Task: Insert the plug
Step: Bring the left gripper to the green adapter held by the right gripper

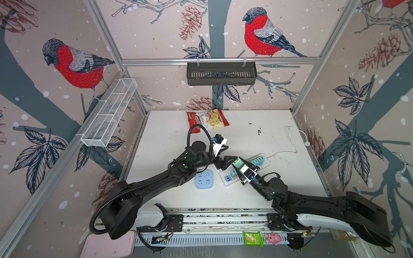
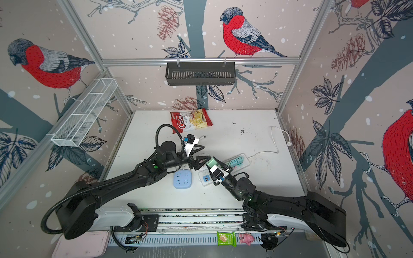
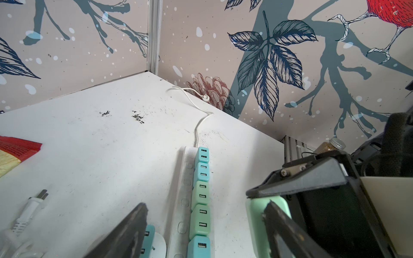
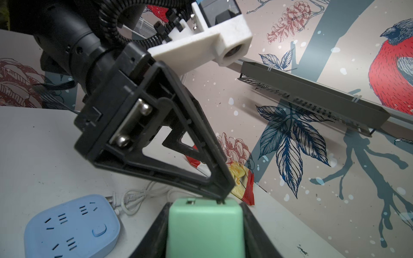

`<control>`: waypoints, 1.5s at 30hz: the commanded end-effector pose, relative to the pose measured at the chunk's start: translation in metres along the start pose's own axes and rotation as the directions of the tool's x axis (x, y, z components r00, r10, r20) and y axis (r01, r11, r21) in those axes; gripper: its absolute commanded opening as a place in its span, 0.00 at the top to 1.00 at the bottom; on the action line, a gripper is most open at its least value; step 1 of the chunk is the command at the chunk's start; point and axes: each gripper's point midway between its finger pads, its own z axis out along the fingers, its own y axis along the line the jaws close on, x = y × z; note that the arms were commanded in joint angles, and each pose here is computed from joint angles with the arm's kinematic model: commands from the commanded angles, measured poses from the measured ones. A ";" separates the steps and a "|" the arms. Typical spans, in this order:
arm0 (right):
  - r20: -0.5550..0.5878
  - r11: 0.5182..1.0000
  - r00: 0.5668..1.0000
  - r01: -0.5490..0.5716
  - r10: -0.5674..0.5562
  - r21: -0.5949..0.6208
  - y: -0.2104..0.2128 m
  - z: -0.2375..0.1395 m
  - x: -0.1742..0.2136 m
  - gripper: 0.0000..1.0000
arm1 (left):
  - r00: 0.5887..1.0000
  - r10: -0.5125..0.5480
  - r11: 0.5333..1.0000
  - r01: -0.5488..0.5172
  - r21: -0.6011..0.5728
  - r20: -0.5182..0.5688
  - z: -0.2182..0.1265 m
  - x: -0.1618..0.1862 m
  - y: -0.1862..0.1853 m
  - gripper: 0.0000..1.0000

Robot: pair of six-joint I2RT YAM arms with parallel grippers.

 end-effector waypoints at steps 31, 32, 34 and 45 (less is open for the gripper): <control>0.060 0.982 0.989 0.124 -0.134 0.145 -0.028 -0.011 -0.013 0.83 | 0.977 0.072 0.978 -0.029 0.207 -0.201 0.029 0.026 -0.048 0.43; 0.080 0.979 0.986 0.132 -0.146 0.157 -0.030 -0.016 -0.016 0.82 | 0.975 0.077 0.976 -0.032 0.214 -0.207 0.030 0.026 -0.051 0.45; 0.095 0.975 0.983 0.141 -0.159 0.173 -0.034 -0.021 -0.019 0.82 | 0.974 0.077 0.975 -0.029 0.221 -0.213 0.030 0.027 -0.052 0.50; 0.106 0.976 0.975 0.179 -0.193 0.126 -0.031 -0.022 -0.023 0.87 | 0.959 0.094 0.960 -0.017 0.278 -0.268 0.036 0.040 -0.063 0.48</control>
